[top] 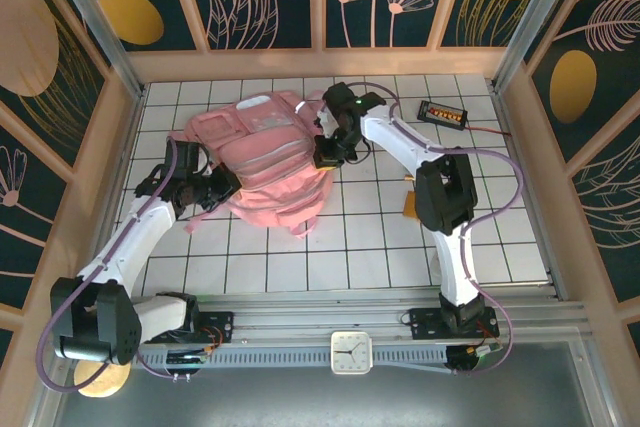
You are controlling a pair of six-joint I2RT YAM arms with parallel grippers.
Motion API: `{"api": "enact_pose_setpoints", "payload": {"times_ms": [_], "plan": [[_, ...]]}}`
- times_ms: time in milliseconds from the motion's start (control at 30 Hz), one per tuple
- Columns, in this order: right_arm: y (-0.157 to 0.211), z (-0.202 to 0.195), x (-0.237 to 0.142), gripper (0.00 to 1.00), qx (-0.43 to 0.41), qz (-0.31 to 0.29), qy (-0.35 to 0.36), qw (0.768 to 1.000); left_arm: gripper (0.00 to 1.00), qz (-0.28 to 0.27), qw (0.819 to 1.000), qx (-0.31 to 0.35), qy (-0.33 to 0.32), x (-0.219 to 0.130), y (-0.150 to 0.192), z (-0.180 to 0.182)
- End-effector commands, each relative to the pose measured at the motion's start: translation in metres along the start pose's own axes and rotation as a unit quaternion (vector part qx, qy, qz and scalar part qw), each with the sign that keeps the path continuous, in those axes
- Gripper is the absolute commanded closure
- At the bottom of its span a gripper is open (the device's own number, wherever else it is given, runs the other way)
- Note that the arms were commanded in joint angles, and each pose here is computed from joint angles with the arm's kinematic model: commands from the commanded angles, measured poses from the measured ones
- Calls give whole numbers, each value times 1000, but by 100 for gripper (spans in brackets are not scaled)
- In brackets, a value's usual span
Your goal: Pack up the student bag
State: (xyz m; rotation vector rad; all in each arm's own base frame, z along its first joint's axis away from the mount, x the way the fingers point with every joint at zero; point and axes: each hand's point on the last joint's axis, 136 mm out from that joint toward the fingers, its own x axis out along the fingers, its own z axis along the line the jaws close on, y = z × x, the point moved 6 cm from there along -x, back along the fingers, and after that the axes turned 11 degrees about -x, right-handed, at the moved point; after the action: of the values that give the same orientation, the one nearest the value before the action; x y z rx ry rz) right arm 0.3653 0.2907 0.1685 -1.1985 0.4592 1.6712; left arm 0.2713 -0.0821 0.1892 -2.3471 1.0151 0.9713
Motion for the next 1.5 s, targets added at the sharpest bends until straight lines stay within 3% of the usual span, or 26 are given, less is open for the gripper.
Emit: {"api": "enact_pose_setpoints", "payload": {"times_ms": [0,233,500,533,700,733,867,967,1067,1267,1467], "plan": [[-20,-35,-14,100,2,-36,53,998,100,-24,999,10,-23,-11,-9,4],[6,-8,-22,100,11,-39,15,999,100,-60,997,45,-28,5,-44,-13],[43,74,22,100,-8,-14,-69,997,99,-72,981,169,-66,20,-88,-35],[41,83,28,100,-11,-12,-82,996,92,-71,980,173,-70,21,-93,-37],[12,100,45,100,-17,-13,-104,994,35,-66,987,133,-68,11,-94,-36],[5,100,44,100,-20,-17,-102,994,31,-61,990,112,-63,7,-88,-34],[-12,105,40,100,-30,-23,-105,994,32,-22,999,0,26,-1,-54,-30],[-14,107,41,100,-31,-19,-108,993,38,2,989,-100,108,4,-33,-20],[-13,109,41,100,-31,-16,-111,993,45,-2,977,-164,137,6,-26,-12],[-8,112,42,100,-34,-10,-107,994,44,-6,956,-234,177,13,-25,-4],[-4,116,50,100,-36,-5,-113,993,44,-1,951,-237,199,15,-33,-17]]}}
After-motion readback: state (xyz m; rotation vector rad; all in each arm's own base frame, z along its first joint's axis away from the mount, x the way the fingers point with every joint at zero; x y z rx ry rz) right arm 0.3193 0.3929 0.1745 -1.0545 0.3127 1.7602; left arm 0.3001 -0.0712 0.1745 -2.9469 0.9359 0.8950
